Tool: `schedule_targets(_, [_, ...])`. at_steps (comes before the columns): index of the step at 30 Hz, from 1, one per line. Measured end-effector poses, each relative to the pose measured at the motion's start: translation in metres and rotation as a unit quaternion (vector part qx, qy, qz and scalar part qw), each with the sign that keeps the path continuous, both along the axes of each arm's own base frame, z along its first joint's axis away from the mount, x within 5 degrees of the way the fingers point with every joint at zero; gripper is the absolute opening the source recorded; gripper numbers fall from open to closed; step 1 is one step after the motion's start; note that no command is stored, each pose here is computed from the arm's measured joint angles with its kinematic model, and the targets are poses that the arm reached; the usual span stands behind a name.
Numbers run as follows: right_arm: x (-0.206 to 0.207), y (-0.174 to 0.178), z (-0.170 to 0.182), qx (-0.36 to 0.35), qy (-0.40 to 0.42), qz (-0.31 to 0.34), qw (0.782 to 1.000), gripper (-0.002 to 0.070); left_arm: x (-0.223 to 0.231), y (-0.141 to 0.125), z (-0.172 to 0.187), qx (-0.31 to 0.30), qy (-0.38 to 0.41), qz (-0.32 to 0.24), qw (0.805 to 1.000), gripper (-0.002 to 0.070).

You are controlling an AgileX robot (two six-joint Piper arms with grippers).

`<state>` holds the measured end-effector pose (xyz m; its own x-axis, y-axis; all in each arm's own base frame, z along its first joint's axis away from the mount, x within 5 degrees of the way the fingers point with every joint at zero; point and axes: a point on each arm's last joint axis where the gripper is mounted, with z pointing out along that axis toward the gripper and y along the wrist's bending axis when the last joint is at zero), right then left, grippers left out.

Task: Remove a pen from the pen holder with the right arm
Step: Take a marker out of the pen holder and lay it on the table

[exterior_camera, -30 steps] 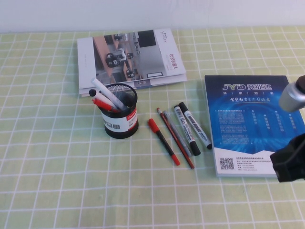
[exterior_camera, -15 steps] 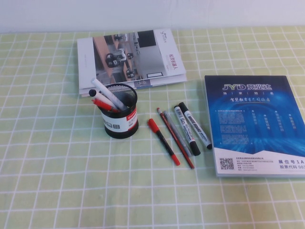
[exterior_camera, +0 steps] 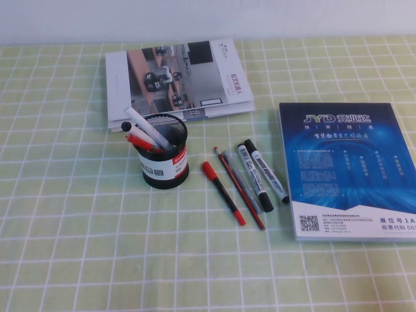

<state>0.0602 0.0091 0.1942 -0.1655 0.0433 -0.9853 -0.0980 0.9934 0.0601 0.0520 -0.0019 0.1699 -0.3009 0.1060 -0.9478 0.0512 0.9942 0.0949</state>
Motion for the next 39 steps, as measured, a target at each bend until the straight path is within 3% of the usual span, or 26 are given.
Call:
schedule_targets(17, [-0.004, 0.000, -0.005, -0.010, -0.030, 0.004, 0.999, -0.0012, 0.000, 0.000, 0.000, 0.000, 0.000, 0.000, 1.000, -0.0005])
schedule_targets(39, [-0.008, -0.001, -0.023, -0.002, 0.066, -0.001, 0.998, -0.0013, 0.000, 0.000, 0.000, 0.000, 0.000, 0.000, 1.000, -0.0005])
